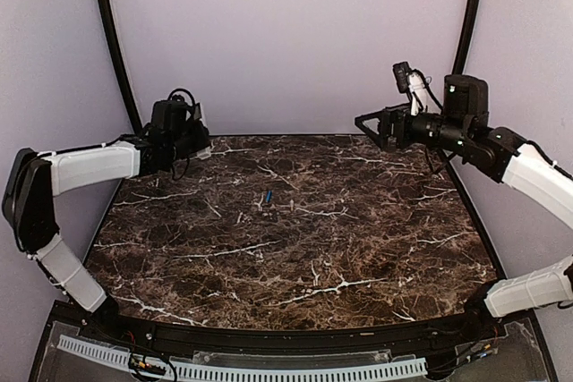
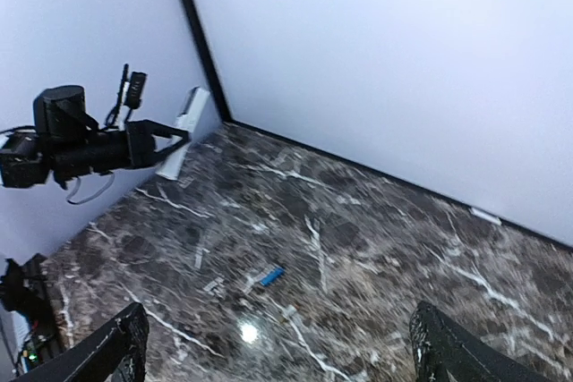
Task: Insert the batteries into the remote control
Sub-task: Pick up the remote control from the center of the board, then pass from the left arm to the right
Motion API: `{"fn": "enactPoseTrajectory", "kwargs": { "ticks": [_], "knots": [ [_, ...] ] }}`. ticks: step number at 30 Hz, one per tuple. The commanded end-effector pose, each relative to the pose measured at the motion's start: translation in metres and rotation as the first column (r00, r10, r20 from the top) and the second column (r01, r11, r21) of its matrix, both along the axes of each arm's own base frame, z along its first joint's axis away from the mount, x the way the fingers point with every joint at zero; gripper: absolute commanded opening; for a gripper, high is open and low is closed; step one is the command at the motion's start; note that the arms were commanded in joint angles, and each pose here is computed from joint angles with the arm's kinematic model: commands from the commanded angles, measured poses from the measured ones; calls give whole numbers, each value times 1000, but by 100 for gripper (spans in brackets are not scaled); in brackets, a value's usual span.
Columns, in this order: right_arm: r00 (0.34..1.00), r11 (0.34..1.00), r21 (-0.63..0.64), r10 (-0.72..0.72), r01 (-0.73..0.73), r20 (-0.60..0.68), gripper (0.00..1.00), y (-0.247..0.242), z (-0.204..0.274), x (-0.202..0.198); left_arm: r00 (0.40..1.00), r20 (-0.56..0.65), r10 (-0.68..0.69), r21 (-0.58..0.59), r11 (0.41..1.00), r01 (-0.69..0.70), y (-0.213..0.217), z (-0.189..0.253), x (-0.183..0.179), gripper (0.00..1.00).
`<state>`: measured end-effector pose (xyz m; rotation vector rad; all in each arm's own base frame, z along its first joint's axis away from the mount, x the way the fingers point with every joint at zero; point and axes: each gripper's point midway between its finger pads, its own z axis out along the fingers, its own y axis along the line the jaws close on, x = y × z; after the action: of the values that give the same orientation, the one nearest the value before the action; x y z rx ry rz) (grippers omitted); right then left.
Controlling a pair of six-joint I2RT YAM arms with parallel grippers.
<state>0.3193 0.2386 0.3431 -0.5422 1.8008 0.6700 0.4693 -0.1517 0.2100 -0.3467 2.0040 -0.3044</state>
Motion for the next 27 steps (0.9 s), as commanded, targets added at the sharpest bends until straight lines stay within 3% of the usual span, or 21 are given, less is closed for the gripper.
{"fn": "enactPoseTrajectory", "kwargs": {
  "ticks": [1, 4, 6, 8, 12, 19, 27],
  "knots": [
    [882, 889, 118, 406, -442, 241, 99, 41, 86, -68, 783, 536, -315, 64, 940, 334, -71, 152, -55, 0],
    [791, 798, 169, 498, -579, 356, 98, 49, 118, -91, 552, 695, -461, 132, 836, 532, -110, 197, -111, 0],
    [751, 748, 192, 539, -635, 382, 96, 57, 130, -97, 362, 745, -560, 198, 704, 682, -143, 215, -158, 0],
    [722, 714, 199, 570, -672, 391, 93, 68, 138, -101, 245, 762, -600, 240, 612, 753, -163, 225, -188, 0],
    [685, 672, 188, 625, -716, 375, 90, 94, 141, -108, 96, 767, -635, 280, 465, 840, -193, 233, -227, 0],
    [671, 649, 195, 659, -736, 339, 86, 119, 132, -109, -35, 763, -646, 319, 328, 889, -224, 227, -259, 0],
    [593, 573, 163, 739, -803, 320, 57, 135, 119, -129, -54, 755, -653, 301, 272, 914, -242, 218, -266, 0]
  ]
}}
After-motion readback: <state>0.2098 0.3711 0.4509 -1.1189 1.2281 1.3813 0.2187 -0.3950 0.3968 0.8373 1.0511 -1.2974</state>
